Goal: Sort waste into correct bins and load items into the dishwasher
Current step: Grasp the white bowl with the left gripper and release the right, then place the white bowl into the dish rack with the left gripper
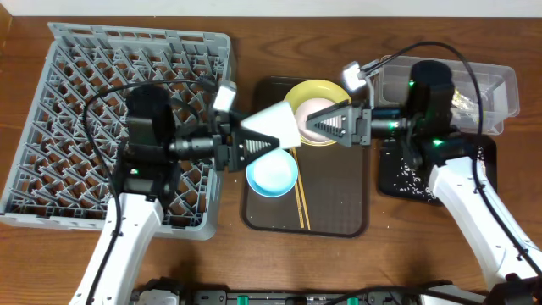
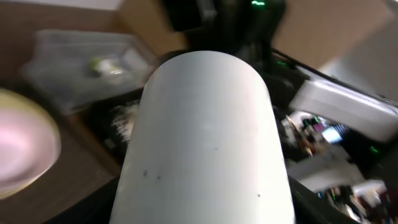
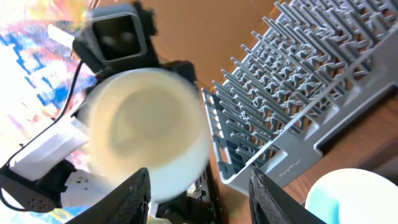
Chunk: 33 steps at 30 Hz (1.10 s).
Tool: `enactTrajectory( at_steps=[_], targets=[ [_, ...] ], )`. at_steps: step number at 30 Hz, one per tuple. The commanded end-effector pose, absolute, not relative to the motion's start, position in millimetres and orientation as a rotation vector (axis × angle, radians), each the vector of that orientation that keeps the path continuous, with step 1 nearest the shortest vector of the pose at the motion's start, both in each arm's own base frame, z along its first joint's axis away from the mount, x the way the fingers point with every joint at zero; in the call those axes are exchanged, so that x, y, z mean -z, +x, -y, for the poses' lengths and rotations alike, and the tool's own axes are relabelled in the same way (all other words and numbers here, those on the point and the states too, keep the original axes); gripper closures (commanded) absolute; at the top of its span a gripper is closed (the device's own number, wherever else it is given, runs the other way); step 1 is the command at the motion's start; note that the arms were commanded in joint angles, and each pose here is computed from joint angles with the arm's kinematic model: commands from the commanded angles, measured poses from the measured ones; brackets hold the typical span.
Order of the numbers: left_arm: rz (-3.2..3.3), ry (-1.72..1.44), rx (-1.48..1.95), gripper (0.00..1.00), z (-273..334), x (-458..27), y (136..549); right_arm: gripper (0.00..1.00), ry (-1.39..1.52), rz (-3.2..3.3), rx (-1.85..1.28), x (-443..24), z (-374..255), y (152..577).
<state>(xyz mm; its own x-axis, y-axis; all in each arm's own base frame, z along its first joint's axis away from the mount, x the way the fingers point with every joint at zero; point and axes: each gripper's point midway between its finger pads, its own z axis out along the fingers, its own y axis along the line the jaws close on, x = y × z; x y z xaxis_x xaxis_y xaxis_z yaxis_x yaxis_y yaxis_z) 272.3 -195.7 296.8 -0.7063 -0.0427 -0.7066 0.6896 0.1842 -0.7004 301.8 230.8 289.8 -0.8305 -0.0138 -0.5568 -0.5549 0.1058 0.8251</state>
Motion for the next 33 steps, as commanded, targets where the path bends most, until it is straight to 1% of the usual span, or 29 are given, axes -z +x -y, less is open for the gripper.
enactTrajectory(
  at_steps=[1, 4, 6, 7, 9, 12, 15, 18, 23, 28, 33],
  targets=[
    [-1.926, 0.507, 1.409, 0.51, 179.4, -280.9, 296.9, 0.51, -0.544, -1.969, -1.767, -289.1, -220.8, 307.3],
    [-2.070, 0.344, 1.243, 0.51, 160.5, -250.2, 313.8, 0.51, -0.495, -1.983, -1.703, -282.6, -212.4, 317.8],
    [-2.172, 0.230, 1.108, 0.53, 144.6, -227.7, 322.2, 0.52, -0.436, -2.025, -1.633, -271.2, -206.7, 326.3],
    [-2.218, 0.173, 1.044, 0.57, 136.0, -217.8, 325.1, 0.54, -0.395, -2.064, -1.576, -260.9, -203.0, 331.4],
    [-2.278, 0.096, 0.954, 0.60, 123.0, -205.1, 327.0, 0.55, -0.323, -2.152, -1.452, -238.5, -195.2, 338.9],
    [-2.340, 0.012, 0.853, 0.62, 106.4, -196.3, 325.4, 0.55, -0.249, -2.285, -1.257, -205.5, -179.9, 343.3],
    [-2.393, -0.071, 0.718, 0.62, 85.1, -195.7, 321.9, 0.55, -0.227, -2.369, -1.148, -187.0, -169.4, 339.3],
    [-2.433, -0.157, 0.606, 0.62, 63.6, -204.0, 315.4, 0.56, -0.228, -2.434, -1.061, -176.8, -160.8, 332.3],
    [-2.521, -0.351, 0.342, 0.62, 13.3, -213.8, 296.6, 0.55, -0.245, -2.577, -0.799, -166.7, -133.0, 319.7],
    [-2.590, -0.522, 0.200, 0.62, -23.9, -202.8, 276.0, 0.55, -0.241, -2.739, -0.486, -172.2, -95.2, 303.0],
    [-2.658, -0.628, 0.166, 0.62, -40.3, -186.2, 267.2, 0.53, -0.281, -2.767, -0.451, -178.5, -90.8, 295.2]
  ],
)
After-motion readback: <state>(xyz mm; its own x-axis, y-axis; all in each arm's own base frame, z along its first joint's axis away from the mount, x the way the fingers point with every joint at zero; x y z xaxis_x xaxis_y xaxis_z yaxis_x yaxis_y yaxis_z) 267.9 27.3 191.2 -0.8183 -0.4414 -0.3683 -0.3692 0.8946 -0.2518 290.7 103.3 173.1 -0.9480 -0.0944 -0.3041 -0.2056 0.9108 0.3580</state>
